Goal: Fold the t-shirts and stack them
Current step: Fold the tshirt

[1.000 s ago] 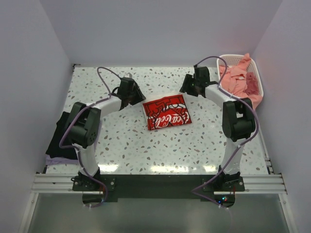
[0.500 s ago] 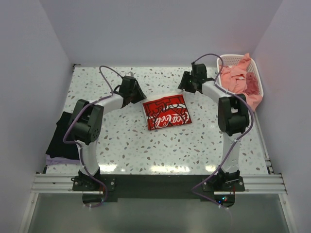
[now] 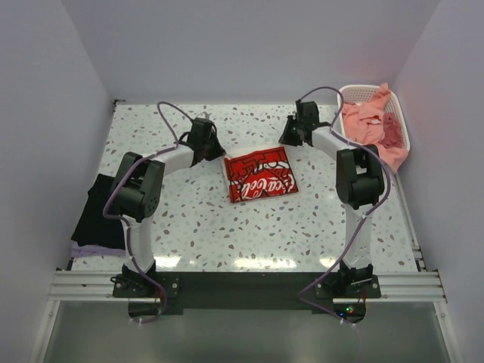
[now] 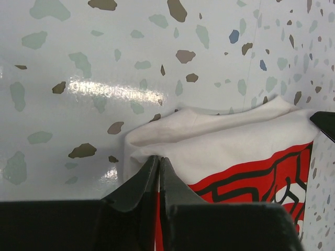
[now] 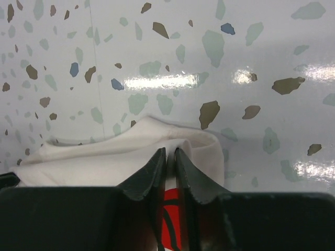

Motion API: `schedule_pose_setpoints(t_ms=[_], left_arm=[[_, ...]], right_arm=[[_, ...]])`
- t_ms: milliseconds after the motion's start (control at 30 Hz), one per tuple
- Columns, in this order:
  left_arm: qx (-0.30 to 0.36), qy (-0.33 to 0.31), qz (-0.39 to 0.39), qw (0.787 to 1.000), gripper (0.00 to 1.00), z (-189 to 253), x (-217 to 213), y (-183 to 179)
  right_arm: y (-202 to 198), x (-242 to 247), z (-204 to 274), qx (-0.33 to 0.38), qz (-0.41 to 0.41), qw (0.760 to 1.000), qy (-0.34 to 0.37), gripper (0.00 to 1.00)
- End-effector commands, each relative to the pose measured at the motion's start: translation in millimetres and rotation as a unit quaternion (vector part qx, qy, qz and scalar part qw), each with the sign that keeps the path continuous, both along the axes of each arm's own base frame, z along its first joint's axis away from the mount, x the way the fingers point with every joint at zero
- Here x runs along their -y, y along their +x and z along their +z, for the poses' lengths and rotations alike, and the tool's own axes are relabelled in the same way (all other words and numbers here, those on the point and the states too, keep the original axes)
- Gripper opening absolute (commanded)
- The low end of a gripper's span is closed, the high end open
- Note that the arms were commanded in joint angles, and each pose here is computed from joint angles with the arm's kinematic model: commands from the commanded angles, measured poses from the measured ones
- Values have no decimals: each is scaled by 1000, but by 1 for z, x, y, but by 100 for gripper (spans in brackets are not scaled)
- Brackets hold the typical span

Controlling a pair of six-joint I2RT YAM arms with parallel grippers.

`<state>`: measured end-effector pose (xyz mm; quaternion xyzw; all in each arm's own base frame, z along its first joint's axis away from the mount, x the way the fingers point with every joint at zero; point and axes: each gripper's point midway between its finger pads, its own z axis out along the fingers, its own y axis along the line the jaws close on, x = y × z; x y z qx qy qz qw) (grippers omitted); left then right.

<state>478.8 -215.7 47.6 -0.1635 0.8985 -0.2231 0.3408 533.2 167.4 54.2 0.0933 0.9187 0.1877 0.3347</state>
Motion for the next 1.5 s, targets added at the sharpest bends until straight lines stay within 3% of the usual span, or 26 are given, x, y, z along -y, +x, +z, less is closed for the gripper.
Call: schedule_pose_setpoints(t_ms=[0, 167, 400, 567, 733, 833, 867, 967, 1000, 1100, 1267, 1400, 1467], left_arm=[[43, -5, -4, 999, 8, 29, 2, 18], [58, -10, -6, 998, 3, 45, 1, 13], [93, -9, -5, 996, 1, 77, -3, 13], [96, -11, -19, 995, 1, 71, 4, 25], [69, -15, -31, 997, 0, 34, 10, 42], [73, -27, -36, 996, 0, 35, 12, 47], [78, -32, -39, 996, 1, 39, 13, 48], [90, -31, -44, 995, 13, 53, 12, 47], [100, -32, -43, 994, 21, 66, 11, 46], [116, -32, -42, 992, 30, 84, 8, 39], [133, -66, -63, 987, 27, 111, 21, 21], [127, -73, -94, 985, 18, 107, 51, 9], [114, -76, -98, 986, 12, 96, 59, 11]], right_arm=[[7, -8, 21, 19, 5, 1000, 14, 15], [2, 1, 62, 51, -5, 999, 8, 2], [-13, 21, 100, 92, -31, 995, 4, 0], [-7, 39, 80, 73, -48, 996, 5, 0], [11, 45, 49, 48, -49, 998, 7, 0], [20, 47, 33, 32, -43, 999, 4, 7], [21, 49, 30, 27, -44, 999, 0, 15], [25, 56, 29, 21, -51, 998, -12, 33], [25, 59, 31, 21, -56, 998, -16, 42], [21, 71, 49, 31, -72, 996, -35, 53], [2, 79, 85, 55, -91, 994, -38, 55], [-19, 58, 112, 84, -70, 994, 17, 55], [-29, 46, 103, 76, -58, 995, 36, 55]])
